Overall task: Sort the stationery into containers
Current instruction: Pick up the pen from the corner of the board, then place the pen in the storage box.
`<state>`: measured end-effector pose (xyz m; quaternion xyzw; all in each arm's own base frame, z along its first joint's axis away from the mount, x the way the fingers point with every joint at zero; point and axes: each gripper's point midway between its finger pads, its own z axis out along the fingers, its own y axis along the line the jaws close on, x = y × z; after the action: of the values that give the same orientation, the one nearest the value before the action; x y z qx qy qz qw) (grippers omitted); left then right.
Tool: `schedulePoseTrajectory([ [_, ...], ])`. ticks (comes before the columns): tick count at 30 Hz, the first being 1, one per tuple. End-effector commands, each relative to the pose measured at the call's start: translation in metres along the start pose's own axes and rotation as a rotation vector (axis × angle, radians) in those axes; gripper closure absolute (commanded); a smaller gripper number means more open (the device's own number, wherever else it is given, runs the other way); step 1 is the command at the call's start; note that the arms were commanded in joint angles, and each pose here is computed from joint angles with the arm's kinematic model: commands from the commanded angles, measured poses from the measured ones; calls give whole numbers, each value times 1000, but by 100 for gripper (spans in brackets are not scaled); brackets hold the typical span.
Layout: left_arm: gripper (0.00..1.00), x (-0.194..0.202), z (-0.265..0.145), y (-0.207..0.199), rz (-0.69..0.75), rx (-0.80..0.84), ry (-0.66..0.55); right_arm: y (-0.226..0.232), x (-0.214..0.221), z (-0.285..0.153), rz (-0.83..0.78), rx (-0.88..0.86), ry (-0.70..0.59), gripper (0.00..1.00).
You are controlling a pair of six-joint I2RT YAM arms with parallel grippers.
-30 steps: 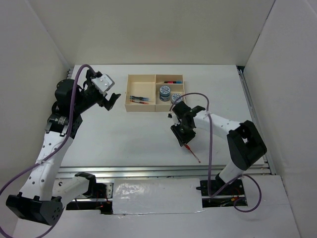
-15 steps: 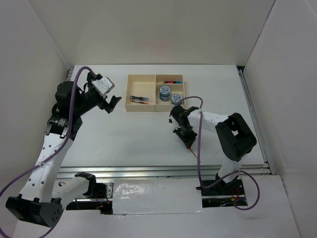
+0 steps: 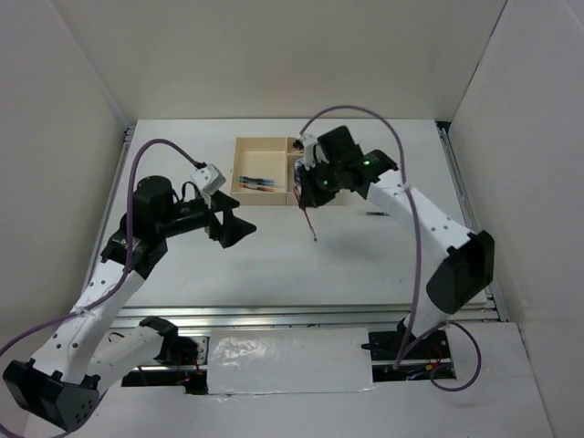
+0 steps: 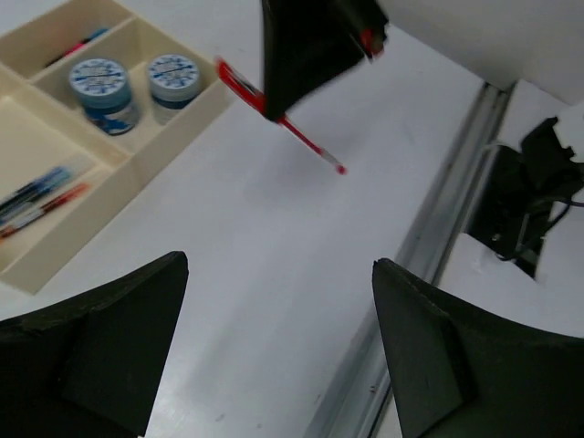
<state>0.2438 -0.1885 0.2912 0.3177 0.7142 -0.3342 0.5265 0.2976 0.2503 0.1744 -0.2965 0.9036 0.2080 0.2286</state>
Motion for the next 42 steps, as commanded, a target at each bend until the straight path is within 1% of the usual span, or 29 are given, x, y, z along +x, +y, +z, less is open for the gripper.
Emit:
schedulePoseTrajectory([
  [1,6,-22,14,-36,-118,129,-52,51,-71,-69,7,-180,-285,100],
  [2,7,-26,21,-36,-126,134,-59,59,-87,-81,3,-205,-336,100],
  [4,9,-42,30,-43,-177,144,-80,73,-106,-94,17,-262,-380,100],
  [5,11,-42,41,-41,-231,145,-63,76,-110,-91,34,-280,-373,100],
  [7,13,-54,52,-36,-259,140,-73,87,-123,-104,19,-313,-409,100],
  [11,14,-67,65,-35,-289,152,-82,102,-132,-118,-4,-343,-441,100],
  [15,14,-84,70,-41,-326,205,-142,108,-132,-126,-10,-361,-452,100],
  [16,14,-84,72,-40,-356,203,-141,111,-132,-130,-15,-370,-459,100],
  [18,16,-87,75,-40,-366,202,-148,114,-132,-135,-10,-384,-462,100],
  [21,24,-86,81,-34,-385,189,-148,118,-134,-143,-10,-400,-478,100],
  [22,29,-85,84,-32,-392,182,-142,119,-134,-145,-11,-402,-480,100],
  [24,36,-85,85,-29,-392,168,-141,120,-135,-148,-12,-407,-485,100],
  [25,43,-83,87,-27,-386,164,-136,120,-135,-148,-12,-408,-485,100],
  [27,53,-86,86,-26,-366,158,-144,121,-133,-147,-10,-414,-480,100],
  [28,66,-83,87,-24,-355,147,-132,122,-133,-148,-11,-417,-479,100],
  [29,73,-87,86,-24,-338,142,-134,122,-133,-148,-13,-423,-479,96],
  [30,85,-86,86,-17,-304,115,-133,118,-132,-147,-16,-418,-477,90],
  [31,91,-89,84,-13,-289,94,-126,115,-132,-147,-17,-417,-474,66],
  [32,98,-87,84,-5,-278,51,-111,114,-129,-149,-18,-434,-463,48],
  [33,100,-84,84,7,-229,10,-97,111,-129,-151,-26,-443,-463,33],
  [34,100,-84,83,13,-200,-13,-87,94,-131,-156,-8,-429,-477,15],
  [35,100,-83,84,24,-173,-42,-54,91,-128,-162,-15,-463,-474,9],
  [36,100,-80,86,42,-76,-102,-31,84,-128,-169,-22,-464,-489,4],
  [37,100,-95,85,52,-5,-140,-38,59,-131,-176,2,-435,-515,0],
  [38,100,-71,98,70,27,-170,72,50,-129,-183,5,-428,-534,0],
  [39,100,-66,100,98,179,-232,127,42,-127,-189,-6,-428,-554,0],
  [40,100,-79,102,112,241,-260,133,21,-127,-195,23,-384,-579,0],
  [41,100,-59,117,139,309,-272,215,10,-120,-194,43,-361,-584,0],
  [42,100,-56,117,161,334,-284,238,-1,-116,-196,45,-320,-594,0],
])
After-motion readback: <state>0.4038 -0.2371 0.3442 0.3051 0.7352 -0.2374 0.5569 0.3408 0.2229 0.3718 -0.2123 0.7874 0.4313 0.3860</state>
